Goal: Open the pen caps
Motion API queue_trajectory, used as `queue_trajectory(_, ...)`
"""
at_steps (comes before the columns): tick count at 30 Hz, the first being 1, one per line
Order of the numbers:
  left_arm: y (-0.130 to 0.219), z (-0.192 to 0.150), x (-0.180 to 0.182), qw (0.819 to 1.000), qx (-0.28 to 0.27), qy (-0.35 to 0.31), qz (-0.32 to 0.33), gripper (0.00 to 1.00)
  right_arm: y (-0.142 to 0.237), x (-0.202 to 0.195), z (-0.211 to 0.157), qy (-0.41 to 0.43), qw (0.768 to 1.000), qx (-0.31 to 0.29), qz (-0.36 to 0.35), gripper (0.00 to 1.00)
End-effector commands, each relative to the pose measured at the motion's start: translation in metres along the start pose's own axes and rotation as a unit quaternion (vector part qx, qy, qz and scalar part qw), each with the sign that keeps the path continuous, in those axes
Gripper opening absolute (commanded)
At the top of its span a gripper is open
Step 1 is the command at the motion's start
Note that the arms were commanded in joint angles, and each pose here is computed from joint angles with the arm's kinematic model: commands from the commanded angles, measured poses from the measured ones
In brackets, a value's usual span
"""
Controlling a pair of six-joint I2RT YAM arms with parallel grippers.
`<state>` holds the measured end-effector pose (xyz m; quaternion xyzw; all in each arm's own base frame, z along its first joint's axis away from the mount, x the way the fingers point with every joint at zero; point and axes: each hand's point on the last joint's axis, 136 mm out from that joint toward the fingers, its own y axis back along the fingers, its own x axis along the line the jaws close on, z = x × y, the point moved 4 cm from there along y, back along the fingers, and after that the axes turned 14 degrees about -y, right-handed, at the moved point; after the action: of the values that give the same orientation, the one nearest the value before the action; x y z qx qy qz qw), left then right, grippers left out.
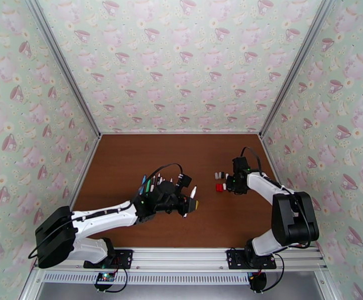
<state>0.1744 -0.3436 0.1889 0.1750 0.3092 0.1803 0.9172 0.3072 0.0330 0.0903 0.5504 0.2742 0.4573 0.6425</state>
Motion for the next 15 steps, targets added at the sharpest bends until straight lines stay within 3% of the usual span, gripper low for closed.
queue_trajectory(1,-0.001,0.012,-0.013,0.999,-0.013,-0.013,-0.034,0.11,0.004,-0.003,-0.015,0.008,0.998,0.062,-0.017,0.16)
queue_trajectory(8,0.005,0.019,-0.017,0.998,-0.019,-0.022,-0.059,0.11,0.000,-0.004,-0.039,0.030,0.988,0.148,-0.020,0.18)
queue_trajectory(15,0.007,0.018,-0.016,0.997,-0.013,-0.022,-0.070,0.11,-0.011,-0.008,-0.046,0.033,0.982,0.180,-0.037,0.19)
